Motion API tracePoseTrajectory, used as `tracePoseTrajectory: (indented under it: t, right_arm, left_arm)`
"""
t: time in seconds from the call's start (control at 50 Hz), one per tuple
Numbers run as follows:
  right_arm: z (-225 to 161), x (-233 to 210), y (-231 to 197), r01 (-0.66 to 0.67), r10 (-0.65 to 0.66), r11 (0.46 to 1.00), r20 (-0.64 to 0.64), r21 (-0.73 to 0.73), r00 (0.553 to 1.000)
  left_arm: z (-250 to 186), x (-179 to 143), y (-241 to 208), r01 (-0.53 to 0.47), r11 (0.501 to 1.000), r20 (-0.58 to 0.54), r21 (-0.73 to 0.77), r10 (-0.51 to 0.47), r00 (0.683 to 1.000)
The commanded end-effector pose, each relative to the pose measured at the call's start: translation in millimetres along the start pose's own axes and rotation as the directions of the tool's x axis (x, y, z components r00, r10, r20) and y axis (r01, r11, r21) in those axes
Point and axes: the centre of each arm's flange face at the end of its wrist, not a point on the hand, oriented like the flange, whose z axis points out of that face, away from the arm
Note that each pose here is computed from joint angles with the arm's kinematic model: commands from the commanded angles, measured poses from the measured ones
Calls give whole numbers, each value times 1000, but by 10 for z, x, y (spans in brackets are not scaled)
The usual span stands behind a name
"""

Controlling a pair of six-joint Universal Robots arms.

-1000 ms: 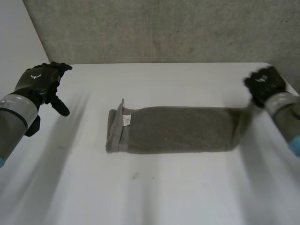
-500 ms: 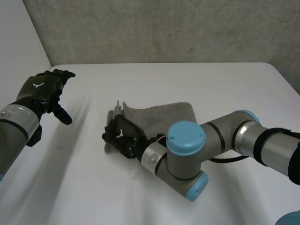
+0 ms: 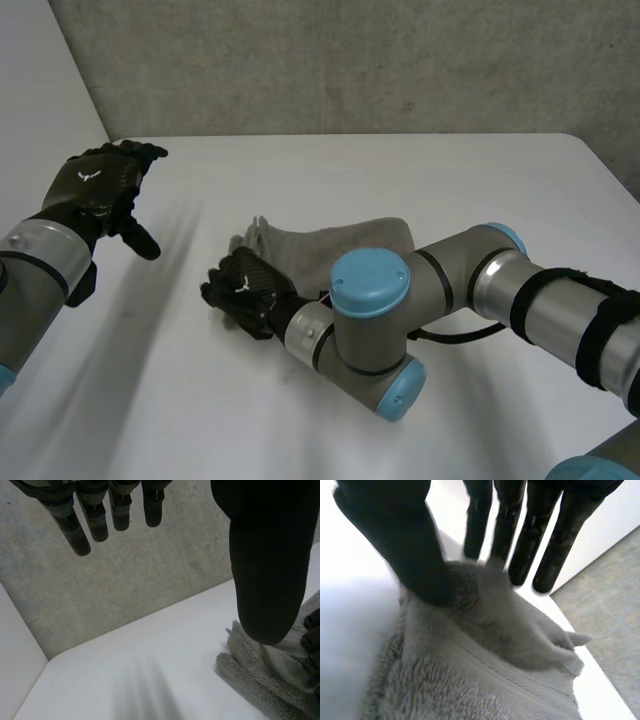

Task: Fold the towel.

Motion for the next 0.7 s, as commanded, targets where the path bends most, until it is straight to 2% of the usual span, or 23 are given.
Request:
tracePoseTrajectory:
  t: [0.02, 0.04, 0.06, 0.1, 0.16, 0.2, 0.22, 0.26, 0.36, 0.46, 0.54, 0.6, 0.64, 0.7]
  right_arm:
    - [-168, 308, -384, -29, 30, 999, -76, 18, 997]
    - [-275, 508, -424, -74, 74, 997, -132, 8, 989]
    - [-277, 510, -424, -74, 75, 997, -132, 8, 988]
    - [-539, 927, -401, -202, 194, 979, -252, -6, 948]
    - [-664, 1055, -392, -259, 247, 966, -293, -3, 924]
    - [-871, 1205, -321, -349, 326, 937, -342, -7, 882]
    - [-872, 1206, -320, -350, 326, 937, -342, -8, 881]
    - [-1073, 1316, -128, -398, 346, 916, -398, -56, 850]
    - [-1282, 1317, 145, -470, 371, 871, -440, -140, 818]
    - [-1370, 1194, 358, -510, 385, 836, -447, -202, 807]
    - [-1398, 1101, 492, -505, 369, 827, -440, -246, 818]
    - [-1390, 1051, 606, -465, 320, 839, -434, -283, 842]
    - [-1383, 1049, 717, -414, 244, 851, -454, -324, 857]
    - [-1421, 1034, 840, -381, 167, 837, -481, -392, 861]
  left_arm:
    - [25, 102, -56, -4, 999, -30, 39, 5, 1000]
    - [47, 153, -59, -7, 999, -42, 52, 9, 999]
    - [47, 153, -59, -7, 999, -42, 52, 9, 999]
    - [81, 287, -64, -12, 997, -74, 76, 18, 997]
    - [92, 357, -69, -12, 997, -92, 82, 19, 996]
    - [91, 535, -61, -10, 997, -143, 82, 22, 990]
    - [91, 536, -60, -10, 997, -143, 82, 22, 990]
    - [99, 775, 14, -14, 998, -207, 67, 27, 978]
    - [155, 1096, 203, -23, 999, -279, 28, 30, 960]
    - [306, 1224, 500, -47, 998, -266, -35, 36, 963]
    - [421, 1254, 707, -66, 995, -235, -77, 46, 971]
    - [500, 1250, 847, -83, 991, -200, -105, 60, 978]
    - [537, 1215, 929, -106, 987, -165, -123, 86, 983]
    - [538, 1202, 940, -119, 985, -153, -124, 100, 983]
